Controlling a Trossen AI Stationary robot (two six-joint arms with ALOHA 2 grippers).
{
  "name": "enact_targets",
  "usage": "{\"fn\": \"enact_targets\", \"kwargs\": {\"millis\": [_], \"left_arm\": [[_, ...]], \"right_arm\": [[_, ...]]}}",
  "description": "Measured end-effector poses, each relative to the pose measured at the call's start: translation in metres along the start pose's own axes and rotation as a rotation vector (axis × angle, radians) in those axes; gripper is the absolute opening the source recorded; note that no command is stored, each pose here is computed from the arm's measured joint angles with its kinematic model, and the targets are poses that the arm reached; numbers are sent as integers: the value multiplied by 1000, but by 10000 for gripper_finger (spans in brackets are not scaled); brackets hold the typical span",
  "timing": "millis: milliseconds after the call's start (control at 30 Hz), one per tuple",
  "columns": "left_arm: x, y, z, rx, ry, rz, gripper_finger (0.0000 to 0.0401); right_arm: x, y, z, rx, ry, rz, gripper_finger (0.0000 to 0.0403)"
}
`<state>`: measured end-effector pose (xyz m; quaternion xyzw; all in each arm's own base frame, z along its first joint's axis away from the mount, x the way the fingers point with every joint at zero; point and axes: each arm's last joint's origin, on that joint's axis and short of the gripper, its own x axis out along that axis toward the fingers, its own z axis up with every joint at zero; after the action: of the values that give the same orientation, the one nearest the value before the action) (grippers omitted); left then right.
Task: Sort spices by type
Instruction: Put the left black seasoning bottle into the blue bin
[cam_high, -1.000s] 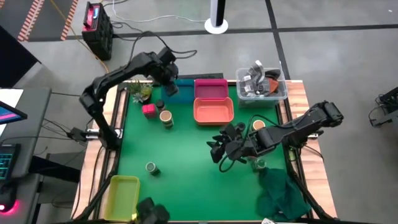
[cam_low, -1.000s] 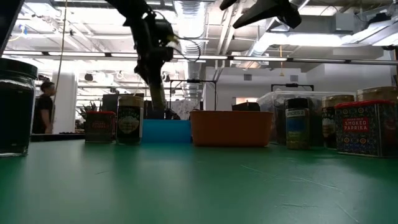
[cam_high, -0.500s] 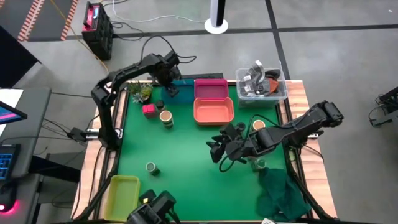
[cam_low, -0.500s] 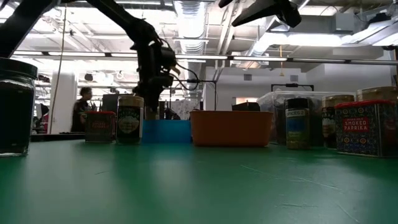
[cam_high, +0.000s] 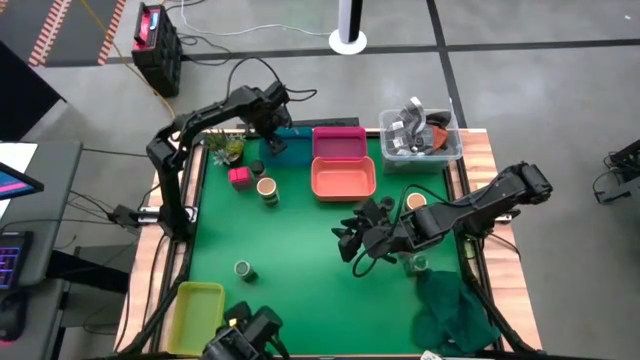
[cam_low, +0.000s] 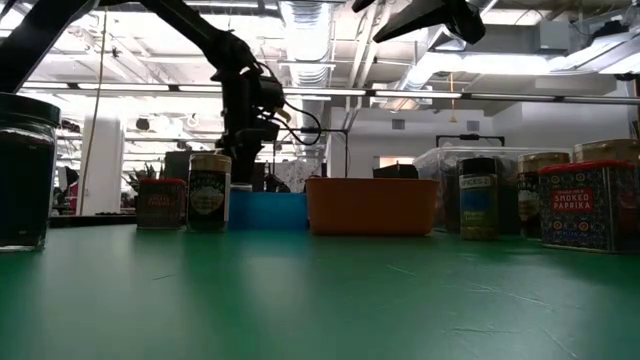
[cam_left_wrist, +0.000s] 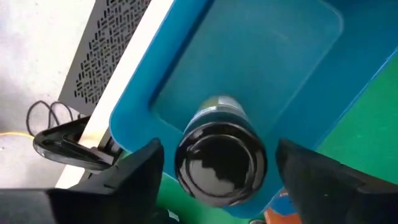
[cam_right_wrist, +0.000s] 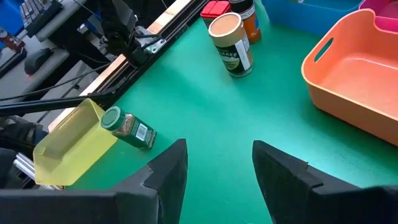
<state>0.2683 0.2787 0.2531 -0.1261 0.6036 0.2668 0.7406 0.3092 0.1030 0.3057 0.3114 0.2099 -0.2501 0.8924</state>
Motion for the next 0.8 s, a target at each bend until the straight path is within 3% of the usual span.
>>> {"fn": "enact_targets", "kwargs": {"millis": [133,333,567,800], "left_arm": [[-19,4,8,-21,-55,13,305],[-76,-2,15,7,-242,45,306],[-136,-56,-15,123,-358,-78,299],[-180,-126,-79,240,-436,-233,282]], "right_arm": [[0,0,0,-1,1,0,207],[0,0,-1,-8,15,1,207],[-3,-6,-8,-65,71,-52,207],[-5,-12,-14,-131,152,-88,207]]}}
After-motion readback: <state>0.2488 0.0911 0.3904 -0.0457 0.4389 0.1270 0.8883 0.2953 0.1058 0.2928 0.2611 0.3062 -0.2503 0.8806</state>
